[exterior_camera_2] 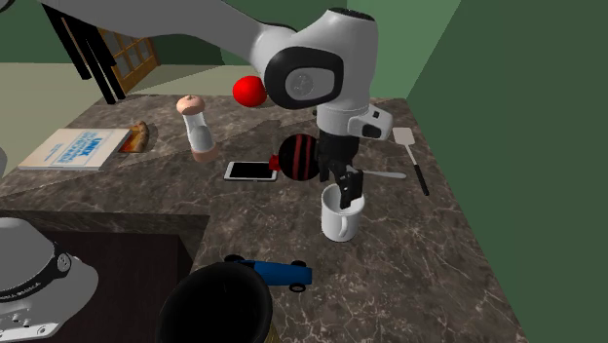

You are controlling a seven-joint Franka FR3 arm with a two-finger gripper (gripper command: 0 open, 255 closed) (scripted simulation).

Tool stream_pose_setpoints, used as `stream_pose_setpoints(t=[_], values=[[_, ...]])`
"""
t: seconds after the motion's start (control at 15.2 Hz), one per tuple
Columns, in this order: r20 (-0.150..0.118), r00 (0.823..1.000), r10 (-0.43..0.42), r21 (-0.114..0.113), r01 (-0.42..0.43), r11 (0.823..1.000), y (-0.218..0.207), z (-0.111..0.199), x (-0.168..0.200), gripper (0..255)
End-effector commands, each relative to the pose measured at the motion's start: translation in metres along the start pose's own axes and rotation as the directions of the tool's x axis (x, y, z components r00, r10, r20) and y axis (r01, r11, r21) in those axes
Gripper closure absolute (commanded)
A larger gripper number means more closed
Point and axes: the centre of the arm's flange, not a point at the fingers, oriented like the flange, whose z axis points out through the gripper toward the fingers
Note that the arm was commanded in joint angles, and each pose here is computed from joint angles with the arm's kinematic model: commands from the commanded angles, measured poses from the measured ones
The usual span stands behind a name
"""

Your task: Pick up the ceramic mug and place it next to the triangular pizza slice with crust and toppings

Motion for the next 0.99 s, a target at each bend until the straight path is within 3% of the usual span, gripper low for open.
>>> stream_pose_setpoints(t=[0.0,0.26,0.33,0.92], values=[[0.0,1.0,0.0,0.0,0.0,1.0,0.0003,0.0006,0.0003,0],[0.0,1.0,0.0,0.0,0.0,1.0,0.0003,0.0006,0.0003,0],[0.0,1.0,0.0,0.0,0.0,1.0,0.0003,0.0006,0.0003,255],[0.0,1.0,0.0,0.0,0.0,1.0,0.0003,0.0006,0.0003,255]])
